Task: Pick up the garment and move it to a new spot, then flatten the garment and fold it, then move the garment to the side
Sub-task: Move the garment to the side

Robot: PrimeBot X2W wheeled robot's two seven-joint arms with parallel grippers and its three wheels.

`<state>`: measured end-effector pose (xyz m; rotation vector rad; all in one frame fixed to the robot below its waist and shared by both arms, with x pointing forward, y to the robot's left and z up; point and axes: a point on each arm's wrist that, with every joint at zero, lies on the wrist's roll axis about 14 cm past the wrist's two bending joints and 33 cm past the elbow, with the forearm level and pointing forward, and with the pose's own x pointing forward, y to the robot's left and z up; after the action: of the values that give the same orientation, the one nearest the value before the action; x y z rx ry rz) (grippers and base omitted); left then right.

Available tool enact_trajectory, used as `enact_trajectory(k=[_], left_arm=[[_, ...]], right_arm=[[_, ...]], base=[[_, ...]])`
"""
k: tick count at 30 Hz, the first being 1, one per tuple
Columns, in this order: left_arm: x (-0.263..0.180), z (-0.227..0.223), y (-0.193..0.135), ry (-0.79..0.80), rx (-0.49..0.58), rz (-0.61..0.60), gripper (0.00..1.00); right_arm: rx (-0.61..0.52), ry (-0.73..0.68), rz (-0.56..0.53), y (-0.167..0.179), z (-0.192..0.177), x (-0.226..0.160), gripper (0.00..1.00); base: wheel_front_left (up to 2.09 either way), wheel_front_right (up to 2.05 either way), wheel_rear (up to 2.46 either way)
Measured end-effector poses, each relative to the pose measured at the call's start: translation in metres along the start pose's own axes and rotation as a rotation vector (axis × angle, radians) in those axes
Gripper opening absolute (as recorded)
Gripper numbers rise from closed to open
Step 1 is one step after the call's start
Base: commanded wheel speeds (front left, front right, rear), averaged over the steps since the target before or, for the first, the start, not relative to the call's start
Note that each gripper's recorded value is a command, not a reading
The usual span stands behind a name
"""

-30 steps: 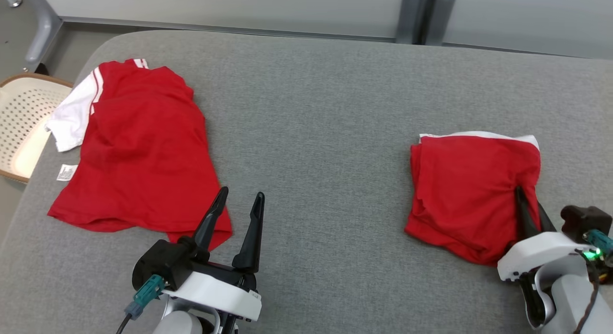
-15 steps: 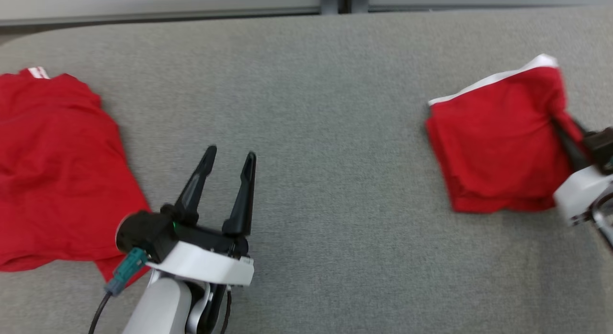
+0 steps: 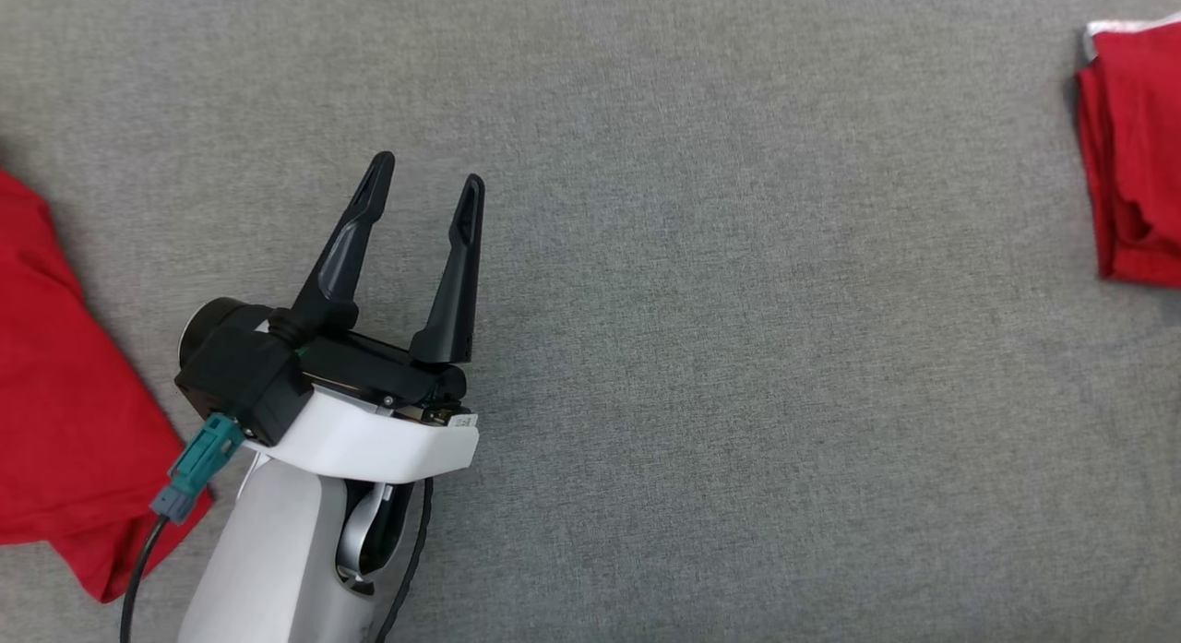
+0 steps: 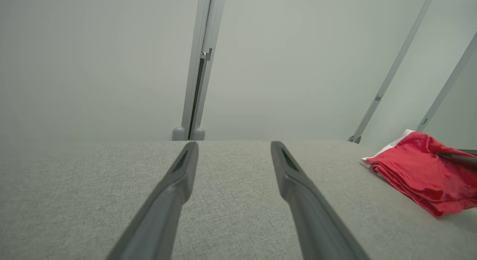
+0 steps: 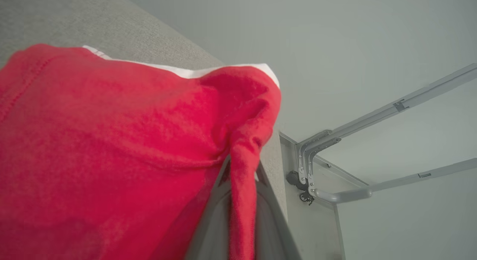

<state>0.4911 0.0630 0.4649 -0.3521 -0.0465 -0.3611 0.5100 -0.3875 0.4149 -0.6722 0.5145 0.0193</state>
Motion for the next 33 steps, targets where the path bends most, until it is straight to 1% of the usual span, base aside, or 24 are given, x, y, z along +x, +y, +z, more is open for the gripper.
enact_trajectory(k=[5, 8, 9, 10, 11, 17, 19, 20, 25, 29, 33], left_arm=[[0.004, -0.015, 0.001, 0.027, -0.009, -0.007, 1.00], [0.005, -0.017, 0.001, 0.030, -0.011, -0.009, 1.00], [0.005, -0.018, 0.001, 0.031, -0.012, -0.010, 1.00], [0.006, -0.018, 0.001, 0.031, -0.012, -0.011, 1.00], [0.006, -0.017, 0.001, 0.030, -0.012, -0.013, 1.00], [0.003, -0.007, 0.000, 0.014, -0.015, -0.007, 1.00], [0.002, 0.001, 0.000, 0.000, -0.015, -0.003, 1.00], [-0.002, 0.010, 0.001, -0.017, -0.013, 0.006, 1.00], [-0.019, 0.033, -0.002, -0.049, -0.007, 0.028, 1.00], [-0.037, 0.056, -0.001, -0.090, 0.007, 0.066, 1.00], [-0.058, 0.077, 0.002, -0.128, 0.030, 0.110, 1.00]], right_arm=[[0.034, 0.027, -0.041, -0.011, -0.012, 0.003, 0.00], [0.092, 0.022, -0.066, -0.015, -0.014, 0.004, 0.00], [0.093, 0.017, -0.071, -0.016, -0.014, 0.005, 0.20], [0.099, 0.012, -0.079, -0.018, -0.013, 0.005, 0.96], [0.106, 0.013, -0.088, -0.020, -0.014, 0.005, 1.00], [0.124, -0.038, -0.115, -0.025, 0.000, 0.003, 1.00], [0.146, -0.084, -0.133, -0.029, 0.012, 0.000, 1.00], [0.167, -0.141, -0.137, -0.027, 0.029, -0.003, 1.00], [0.236, -0.306, -0.093, 0.000, 0.081, -0.016, 1.00], [0.324, -0.460, -0.041, 0.027, 0.129, -0.037, 1.00], [0.438, -0.585, 0.017, 0.057, 0.166, -0.064, 1.00]], base=[[0.00, 0.00, 0.00], [0.00, 0.00, 0.00], [0.00, 0.00, 0.00], [0.00, 0.00, 0.00], [0.00, 0.00, 0.00], [0.00, 0.00, 0.00], [0.00, 0.00, 0.00], [0.00, 0.00, 0.00], [0.00, 0.00, 0.00], [0.00, 0.00, 0.00], [0.00, 0.00, 0.00]])
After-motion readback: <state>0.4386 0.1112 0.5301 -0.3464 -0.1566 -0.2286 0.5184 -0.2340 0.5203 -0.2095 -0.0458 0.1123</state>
